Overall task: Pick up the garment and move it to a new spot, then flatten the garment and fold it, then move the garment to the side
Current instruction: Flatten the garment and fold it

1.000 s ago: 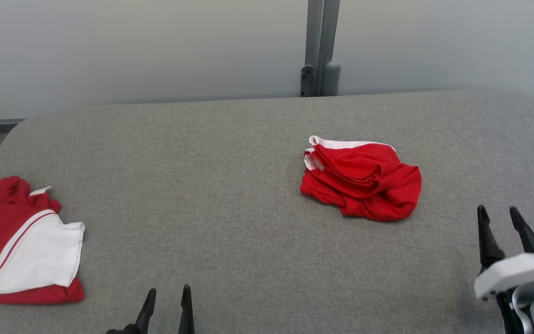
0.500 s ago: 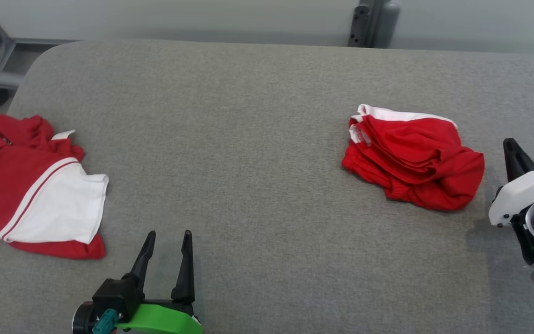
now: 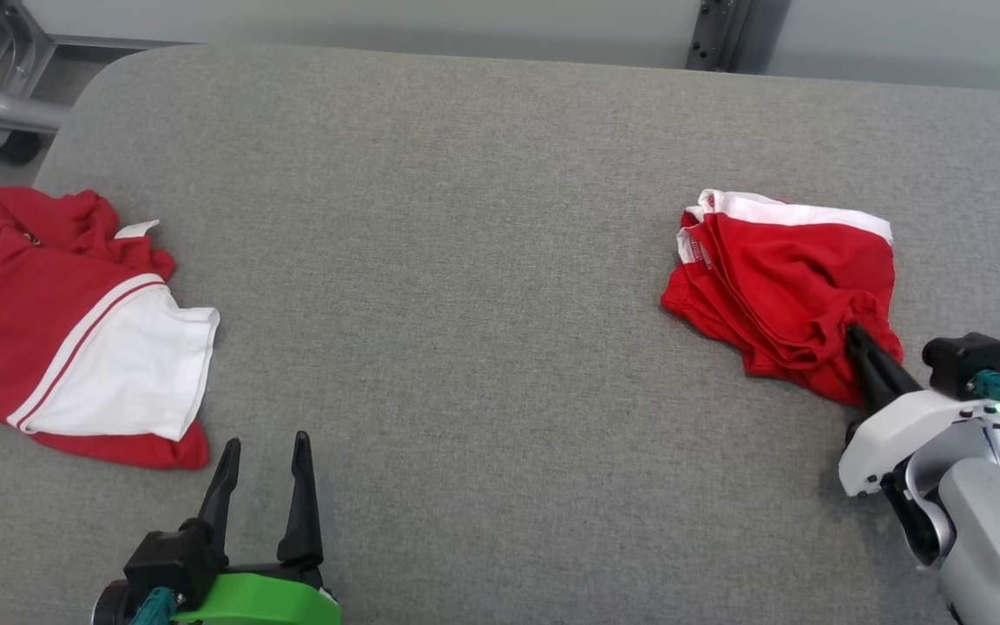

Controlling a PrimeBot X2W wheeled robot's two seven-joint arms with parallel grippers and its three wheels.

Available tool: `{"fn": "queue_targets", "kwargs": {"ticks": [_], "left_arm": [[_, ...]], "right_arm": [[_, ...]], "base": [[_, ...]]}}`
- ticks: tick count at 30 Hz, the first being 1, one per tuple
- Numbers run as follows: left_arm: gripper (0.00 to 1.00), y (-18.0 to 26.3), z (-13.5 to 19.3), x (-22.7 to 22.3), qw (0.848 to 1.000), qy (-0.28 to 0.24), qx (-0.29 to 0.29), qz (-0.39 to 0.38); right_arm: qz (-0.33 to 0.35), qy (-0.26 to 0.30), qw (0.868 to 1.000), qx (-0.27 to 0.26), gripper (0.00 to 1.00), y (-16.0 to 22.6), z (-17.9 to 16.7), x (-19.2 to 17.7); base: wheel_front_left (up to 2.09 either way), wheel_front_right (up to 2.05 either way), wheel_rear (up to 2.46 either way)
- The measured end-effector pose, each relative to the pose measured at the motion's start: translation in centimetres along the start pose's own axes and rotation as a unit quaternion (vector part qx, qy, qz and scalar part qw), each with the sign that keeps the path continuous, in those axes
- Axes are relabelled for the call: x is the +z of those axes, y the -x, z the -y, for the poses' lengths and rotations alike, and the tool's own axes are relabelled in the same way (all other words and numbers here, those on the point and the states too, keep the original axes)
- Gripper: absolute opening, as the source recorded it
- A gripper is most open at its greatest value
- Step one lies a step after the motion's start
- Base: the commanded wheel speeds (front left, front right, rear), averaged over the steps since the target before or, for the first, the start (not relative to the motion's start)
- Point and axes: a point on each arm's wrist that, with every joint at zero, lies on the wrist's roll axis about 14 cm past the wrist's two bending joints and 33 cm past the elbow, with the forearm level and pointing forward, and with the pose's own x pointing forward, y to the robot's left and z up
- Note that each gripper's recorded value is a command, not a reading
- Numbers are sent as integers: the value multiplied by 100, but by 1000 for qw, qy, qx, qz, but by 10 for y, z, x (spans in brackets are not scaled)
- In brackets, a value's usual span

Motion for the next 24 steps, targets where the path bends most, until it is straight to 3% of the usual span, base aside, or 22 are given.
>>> {"fn": "queue_targets", "kwargs": {"ticks": [17, 24], "left_arm": [[100, -3, 9, -2, 1000, 3, -15, -2], [100, 22, -4, -6, 1000, 12, 5, -4]], "right_arm": [[-6, -20, 997, 71, 0, 10, -58, -10], [20, -25, 997, 76, 0, 41, -67, 1]], "base": [[0, 0, 0], [0, 0, 0]]}}
